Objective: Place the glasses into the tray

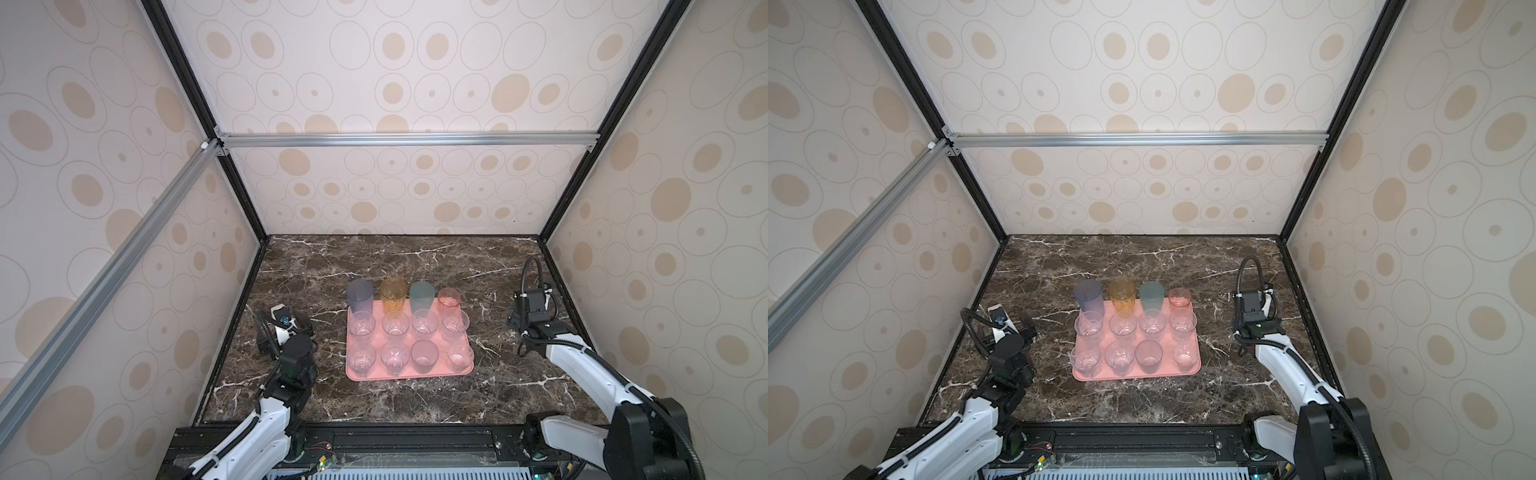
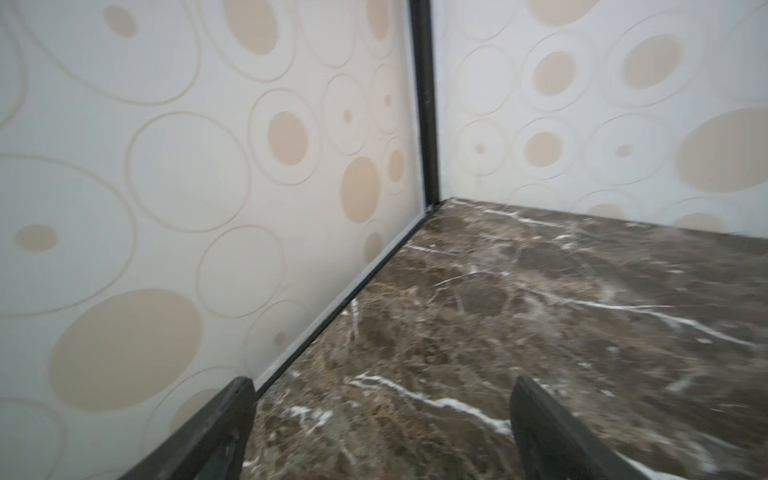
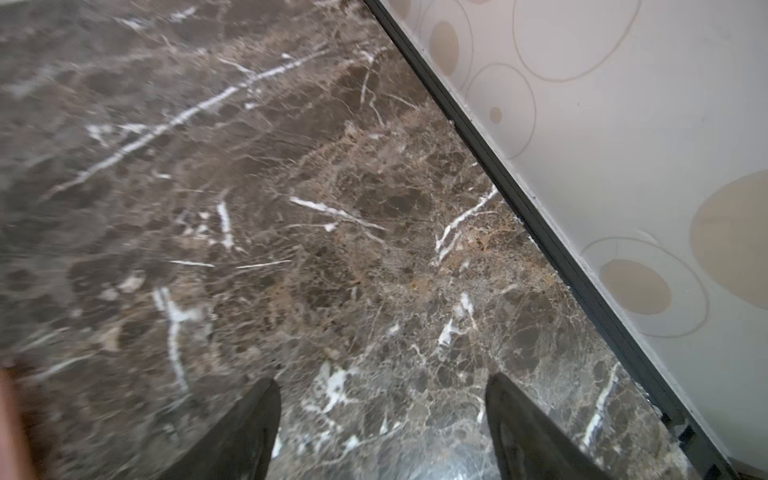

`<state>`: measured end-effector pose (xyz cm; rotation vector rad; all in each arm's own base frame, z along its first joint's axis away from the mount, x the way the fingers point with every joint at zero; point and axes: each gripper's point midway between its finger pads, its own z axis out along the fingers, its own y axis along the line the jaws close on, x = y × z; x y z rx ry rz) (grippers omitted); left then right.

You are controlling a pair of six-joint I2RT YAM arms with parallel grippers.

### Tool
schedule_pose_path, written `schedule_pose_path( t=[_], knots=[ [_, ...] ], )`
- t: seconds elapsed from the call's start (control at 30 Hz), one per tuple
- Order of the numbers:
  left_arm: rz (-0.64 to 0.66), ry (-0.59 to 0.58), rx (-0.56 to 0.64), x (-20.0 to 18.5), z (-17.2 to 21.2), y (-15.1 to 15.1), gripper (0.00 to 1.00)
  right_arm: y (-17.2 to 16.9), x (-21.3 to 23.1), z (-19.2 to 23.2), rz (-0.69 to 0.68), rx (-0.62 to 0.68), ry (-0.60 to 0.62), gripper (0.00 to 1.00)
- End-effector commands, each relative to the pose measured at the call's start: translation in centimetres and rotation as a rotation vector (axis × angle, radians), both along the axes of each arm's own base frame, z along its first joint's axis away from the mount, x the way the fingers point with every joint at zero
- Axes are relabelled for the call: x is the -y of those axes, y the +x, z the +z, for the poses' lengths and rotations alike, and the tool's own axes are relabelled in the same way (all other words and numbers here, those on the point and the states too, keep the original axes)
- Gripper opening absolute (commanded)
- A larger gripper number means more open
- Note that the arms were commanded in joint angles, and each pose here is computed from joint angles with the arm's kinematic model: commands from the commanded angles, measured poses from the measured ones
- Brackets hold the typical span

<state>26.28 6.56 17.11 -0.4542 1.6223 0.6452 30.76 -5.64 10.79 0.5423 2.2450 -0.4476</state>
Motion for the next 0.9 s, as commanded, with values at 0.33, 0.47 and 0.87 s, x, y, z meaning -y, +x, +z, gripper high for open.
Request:
schedule_pose_path(
  t=[0.33,0.47,0.87],
  knots=[
    [-0.175,0.006,0.211,1.0,0.3,2.4,0.99,6.4,-0.3,-0.3,0.134,0.269,-0.023,0.78],
    [-0.241,0.021,0.187,1.8,0.2,4.5,0.99,7.0,-0.8,-0.2,0.176,0.268,-0.031,0.78],
    [-0.372,-0.079,0.137,2.2,-2.9,8.4,0.99,8.6,-2.5,-1.0,0.31,0.326,-0.059,0.81]
  ],
)
